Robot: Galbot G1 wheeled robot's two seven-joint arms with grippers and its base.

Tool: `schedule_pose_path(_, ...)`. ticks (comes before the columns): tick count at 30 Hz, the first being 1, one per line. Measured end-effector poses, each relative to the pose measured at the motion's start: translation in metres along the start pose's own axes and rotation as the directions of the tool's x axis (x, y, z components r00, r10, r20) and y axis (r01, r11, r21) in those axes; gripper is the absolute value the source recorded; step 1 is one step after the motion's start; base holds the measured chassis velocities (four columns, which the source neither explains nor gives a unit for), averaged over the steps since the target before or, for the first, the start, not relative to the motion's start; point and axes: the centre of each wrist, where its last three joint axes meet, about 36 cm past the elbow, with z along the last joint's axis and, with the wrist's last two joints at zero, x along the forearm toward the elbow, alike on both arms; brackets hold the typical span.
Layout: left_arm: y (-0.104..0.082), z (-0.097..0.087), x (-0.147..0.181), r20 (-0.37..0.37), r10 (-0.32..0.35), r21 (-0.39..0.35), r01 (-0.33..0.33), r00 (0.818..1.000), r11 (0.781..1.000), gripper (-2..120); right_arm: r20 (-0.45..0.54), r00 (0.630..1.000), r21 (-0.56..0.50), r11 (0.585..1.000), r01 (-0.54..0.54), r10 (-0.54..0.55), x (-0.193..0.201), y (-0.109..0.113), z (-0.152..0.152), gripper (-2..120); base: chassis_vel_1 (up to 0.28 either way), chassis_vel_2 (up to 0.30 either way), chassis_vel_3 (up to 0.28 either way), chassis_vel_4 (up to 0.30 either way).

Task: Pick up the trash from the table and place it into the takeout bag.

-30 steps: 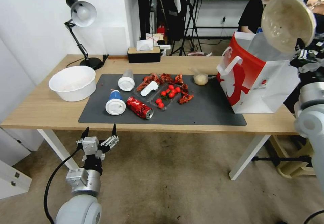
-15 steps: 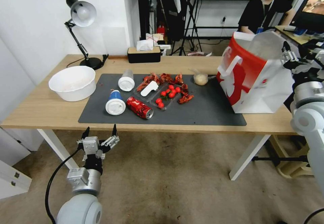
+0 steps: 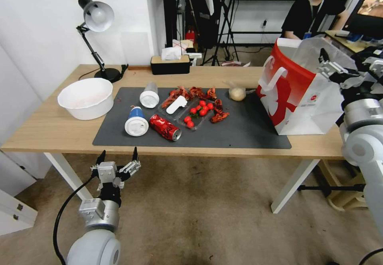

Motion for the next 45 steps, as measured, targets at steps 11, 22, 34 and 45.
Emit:
schedule_pose_path(11,0.002,0.002,-0.001,0.001,0.003,0.004,-0.003,1.0,1.0,100,-0.042,0.994,0.068,0.992,0.105,-0.102,0.065,0.017,0.024,100,0.0,0.0,0.0,0.0)
schedule_pose_path(22,0.005,0.004,0.0,0.006,0.006,0.004,-0.006,1.0,1.0,100,-0.092,0.987,0.072,0.987,0.142,-0.135,0.142,0.019,0.093,100,0.0,0.0,0.0,0.0)
schedule_pose_path(34,0.004,0.01,0.003,0.002,0.014,0.006,-0.014,1.0,1.0,100,-0.168,0.979,0.026,0.992,0.123,-0.117,0.187,0.04,0.141,100,0.0,0.0,0.0,0.0)
schedule_pose_path(45,0.006,0.013,0.006,-0.006,0.01,0.0,-0.01,1.0,1.0,100,-0.201,0.974,-0.007,0.995,0.104,-0.103,0.21,0.045,0.166,100,0.0,0.0,0.0,0.0)
